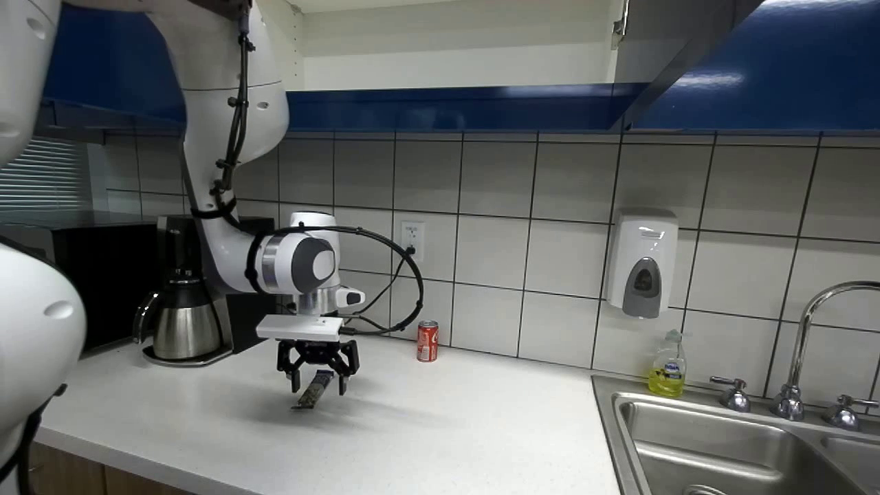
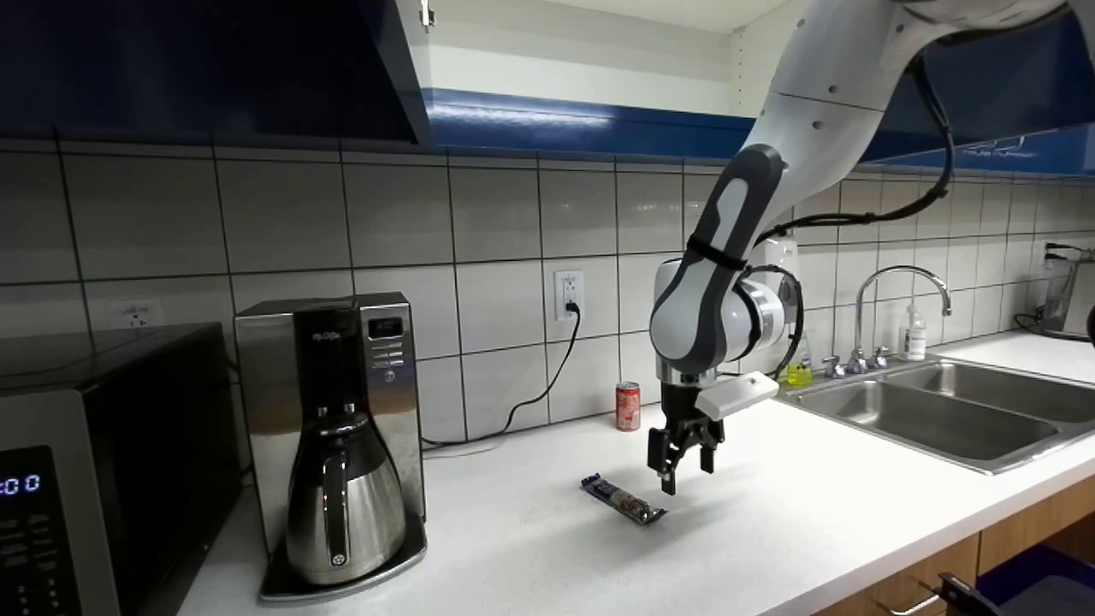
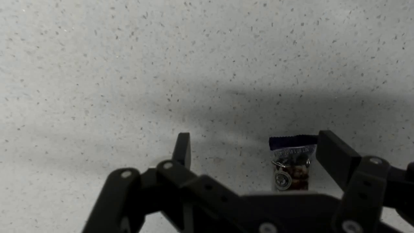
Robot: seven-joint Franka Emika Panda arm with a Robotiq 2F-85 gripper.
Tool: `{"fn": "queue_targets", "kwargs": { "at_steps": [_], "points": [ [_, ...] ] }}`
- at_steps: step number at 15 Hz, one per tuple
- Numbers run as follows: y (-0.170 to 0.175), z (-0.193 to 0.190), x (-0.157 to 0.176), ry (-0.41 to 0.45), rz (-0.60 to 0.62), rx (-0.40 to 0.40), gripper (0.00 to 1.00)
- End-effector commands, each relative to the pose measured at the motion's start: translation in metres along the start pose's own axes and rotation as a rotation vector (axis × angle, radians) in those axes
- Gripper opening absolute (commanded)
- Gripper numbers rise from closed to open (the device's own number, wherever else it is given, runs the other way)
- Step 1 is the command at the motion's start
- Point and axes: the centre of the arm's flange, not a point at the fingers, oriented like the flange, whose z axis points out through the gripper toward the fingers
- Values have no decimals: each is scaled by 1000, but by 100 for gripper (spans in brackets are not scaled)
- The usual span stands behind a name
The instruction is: Put the candy bar in the cabinet
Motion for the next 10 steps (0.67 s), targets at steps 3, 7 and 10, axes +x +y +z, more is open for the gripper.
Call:
{"fn": "queue_targets", "kwargs": {
  "at_steps": [3, 7, 10],
  "points": [
    [-8, 18, 34, 3, -41, -23, 100],
    [-18, 28, 49, 3, -71, -36, 100],
    [-25, 32, 58, 8, -83, -36, 100]
  ]
}}
